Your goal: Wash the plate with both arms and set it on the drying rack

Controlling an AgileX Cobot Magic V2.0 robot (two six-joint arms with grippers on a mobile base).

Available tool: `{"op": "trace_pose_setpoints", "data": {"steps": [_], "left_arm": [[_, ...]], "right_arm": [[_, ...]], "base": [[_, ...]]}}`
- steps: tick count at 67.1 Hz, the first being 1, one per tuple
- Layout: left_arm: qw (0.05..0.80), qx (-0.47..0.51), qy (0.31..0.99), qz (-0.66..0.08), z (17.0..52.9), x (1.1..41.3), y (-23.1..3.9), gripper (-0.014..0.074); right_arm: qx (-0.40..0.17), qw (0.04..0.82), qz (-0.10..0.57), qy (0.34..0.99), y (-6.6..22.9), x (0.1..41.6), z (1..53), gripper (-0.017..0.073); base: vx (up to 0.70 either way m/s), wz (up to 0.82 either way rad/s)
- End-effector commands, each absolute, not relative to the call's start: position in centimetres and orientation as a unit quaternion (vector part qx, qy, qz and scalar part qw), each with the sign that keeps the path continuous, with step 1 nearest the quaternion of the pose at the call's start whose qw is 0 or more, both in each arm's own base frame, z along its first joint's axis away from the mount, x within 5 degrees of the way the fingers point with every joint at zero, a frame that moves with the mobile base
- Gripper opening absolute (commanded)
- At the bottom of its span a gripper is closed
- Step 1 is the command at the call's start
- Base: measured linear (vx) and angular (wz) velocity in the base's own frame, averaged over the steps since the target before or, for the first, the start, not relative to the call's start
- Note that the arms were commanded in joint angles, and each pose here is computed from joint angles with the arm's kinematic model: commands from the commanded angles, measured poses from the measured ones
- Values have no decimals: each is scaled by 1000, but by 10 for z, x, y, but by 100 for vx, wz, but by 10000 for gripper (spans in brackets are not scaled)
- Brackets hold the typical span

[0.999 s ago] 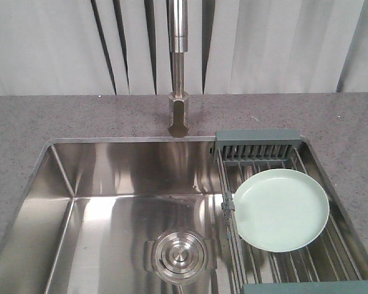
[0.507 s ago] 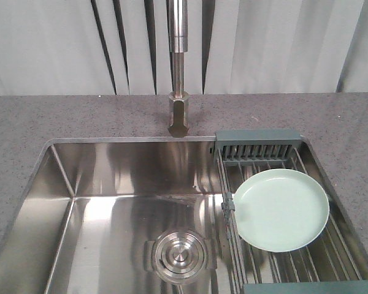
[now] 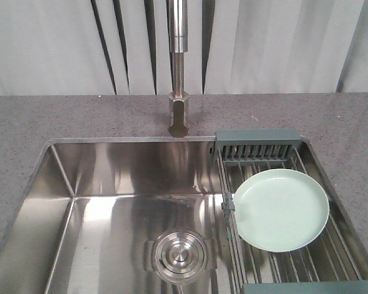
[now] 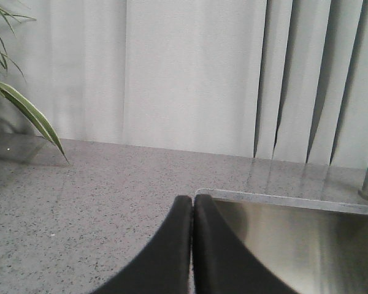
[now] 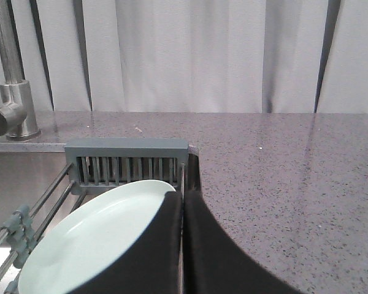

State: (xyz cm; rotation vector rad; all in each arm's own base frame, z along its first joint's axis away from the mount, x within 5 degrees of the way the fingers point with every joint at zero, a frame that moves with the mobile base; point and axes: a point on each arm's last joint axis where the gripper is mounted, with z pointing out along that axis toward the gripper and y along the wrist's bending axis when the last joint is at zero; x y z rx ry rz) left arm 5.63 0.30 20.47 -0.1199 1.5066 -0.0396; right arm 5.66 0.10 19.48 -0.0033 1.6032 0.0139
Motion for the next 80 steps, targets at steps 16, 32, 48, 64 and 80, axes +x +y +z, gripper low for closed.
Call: {"op": "trace_pose_setpoints", "data": {"steps": [16,32,48,64,80], "left_arm": [[765,-57,641,-21,220,53,3,-6],[765,-57,641,-21,220,53,3,-6],[765,-57,641,-21,220,53,3,-6],[765,-57,641,-21,220,53,3,-6],[765,-57,641,-21,220,53,3,-6]], "right_arm": [[-6,732,-10,681,0,56,204,-8],[-11,755,-19,655,-1,56,210,-8],[-8,753,-12,658,0,56,209,-8],[-9,744,-13,668,0,56,207,-8],[-10,741,-14,671,0,56,206,-8]], "base": [[0,0],[0,0],[0,0],[0,0],[0,0]]}}
